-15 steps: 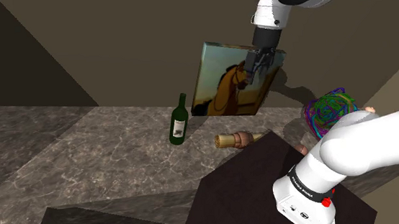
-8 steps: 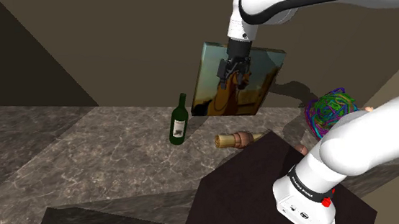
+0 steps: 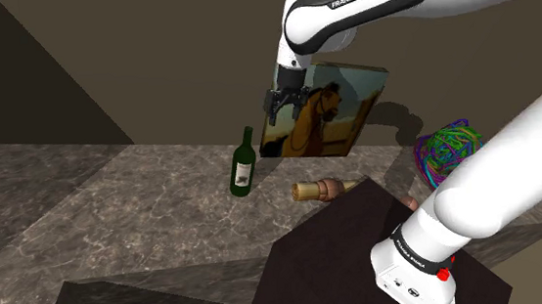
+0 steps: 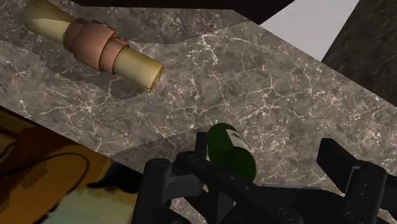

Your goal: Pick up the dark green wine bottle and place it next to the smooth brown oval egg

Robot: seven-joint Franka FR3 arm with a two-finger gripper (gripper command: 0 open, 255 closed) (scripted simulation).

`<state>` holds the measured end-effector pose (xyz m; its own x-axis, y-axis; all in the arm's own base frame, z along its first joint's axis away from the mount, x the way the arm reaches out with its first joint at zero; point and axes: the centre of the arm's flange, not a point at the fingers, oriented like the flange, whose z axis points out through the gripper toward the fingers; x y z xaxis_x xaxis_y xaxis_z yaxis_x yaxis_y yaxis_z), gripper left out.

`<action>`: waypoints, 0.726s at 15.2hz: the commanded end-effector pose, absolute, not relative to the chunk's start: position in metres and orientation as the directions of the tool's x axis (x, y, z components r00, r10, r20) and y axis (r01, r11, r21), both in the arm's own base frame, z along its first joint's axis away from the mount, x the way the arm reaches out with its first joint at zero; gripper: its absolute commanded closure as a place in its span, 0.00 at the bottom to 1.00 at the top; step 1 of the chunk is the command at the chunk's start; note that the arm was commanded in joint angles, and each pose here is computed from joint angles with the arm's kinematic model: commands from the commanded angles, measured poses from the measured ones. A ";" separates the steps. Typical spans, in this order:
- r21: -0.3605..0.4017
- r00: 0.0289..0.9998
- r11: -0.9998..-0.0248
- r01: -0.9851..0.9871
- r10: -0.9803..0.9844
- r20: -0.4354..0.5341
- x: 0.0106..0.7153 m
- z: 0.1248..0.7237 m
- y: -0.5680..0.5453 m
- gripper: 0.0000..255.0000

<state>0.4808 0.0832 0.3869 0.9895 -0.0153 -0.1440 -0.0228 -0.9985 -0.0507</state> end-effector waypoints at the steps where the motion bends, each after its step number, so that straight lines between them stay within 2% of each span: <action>1: -0.050 0.990 -0.998 -0.041 -0.033 -0.136 0.503 0.371 0.087 0.00; 11: -0.045 0.988 -0.992 -0.121 -0.116 -0.105 0.603 0.301 0.103 0.00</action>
<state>0.5913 0.1043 0.3063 0.9882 -0.1083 -0.1079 -0.1137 -0.9925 -0.0456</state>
